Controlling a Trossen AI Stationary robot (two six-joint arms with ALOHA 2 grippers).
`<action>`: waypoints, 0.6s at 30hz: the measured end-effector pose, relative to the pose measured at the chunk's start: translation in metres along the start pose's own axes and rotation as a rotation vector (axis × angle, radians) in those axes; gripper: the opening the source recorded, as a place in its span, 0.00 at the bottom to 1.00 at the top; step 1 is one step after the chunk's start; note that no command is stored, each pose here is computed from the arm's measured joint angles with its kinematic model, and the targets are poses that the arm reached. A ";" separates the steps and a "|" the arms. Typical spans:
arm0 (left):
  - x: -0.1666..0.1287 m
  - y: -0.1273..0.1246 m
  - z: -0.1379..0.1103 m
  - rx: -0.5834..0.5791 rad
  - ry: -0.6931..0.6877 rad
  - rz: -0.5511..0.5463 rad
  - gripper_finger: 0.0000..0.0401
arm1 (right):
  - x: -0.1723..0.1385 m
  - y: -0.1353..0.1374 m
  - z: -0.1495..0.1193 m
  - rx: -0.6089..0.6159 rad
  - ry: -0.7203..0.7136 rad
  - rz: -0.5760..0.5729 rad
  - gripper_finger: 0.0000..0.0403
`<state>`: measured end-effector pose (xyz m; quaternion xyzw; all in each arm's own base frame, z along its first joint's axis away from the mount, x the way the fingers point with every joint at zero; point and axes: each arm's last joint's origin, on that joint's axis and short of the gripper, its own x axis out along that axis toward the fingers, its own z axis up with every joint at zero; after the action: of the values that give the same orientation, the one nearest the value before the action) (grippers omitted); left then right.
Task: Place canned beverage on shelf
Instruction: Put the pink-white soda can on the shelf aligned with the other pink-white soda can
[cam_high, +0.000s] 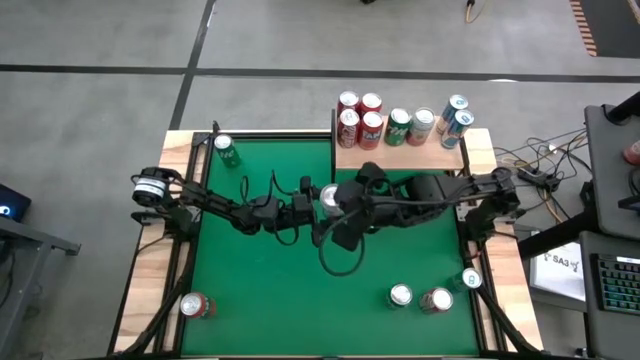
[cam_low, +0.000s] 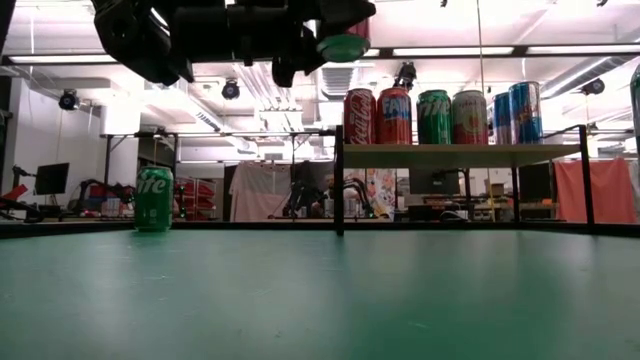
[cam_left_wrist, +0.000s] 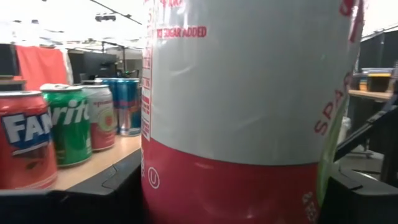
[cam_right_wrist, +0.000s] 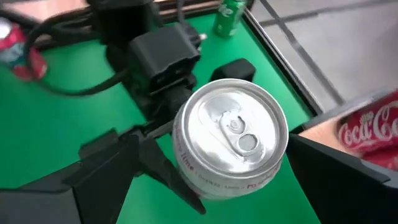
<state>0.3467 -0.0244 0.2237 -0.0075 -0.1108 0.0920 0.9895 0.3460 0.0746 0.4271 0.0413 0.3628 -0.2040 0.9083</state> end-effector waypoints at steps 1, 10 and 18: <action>0.000 0.000 0.000 -0.003 0.000 0.007 0.69 | 0.004 -0.001 0.001 0.025 0.002 -0.007 0.98; 0.000 0.000 0.000 -0.010 -0.002 0.009 0.69 | 0.018 -0.013 0.007 0.102 0.015 -0.020 0.91; 0.000 0.001 -0.001 -0.009 0.005 0.015 0.69 | 0.023 -0.016 0.006 0.125 0.026 -0.029 0.69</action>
<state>0.3471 -0.0236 0.2231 -0.0130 -0.1088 0.0991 0.9890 0.3589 0.0505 0.4172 0.0952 0.3618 -0.2390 0.8961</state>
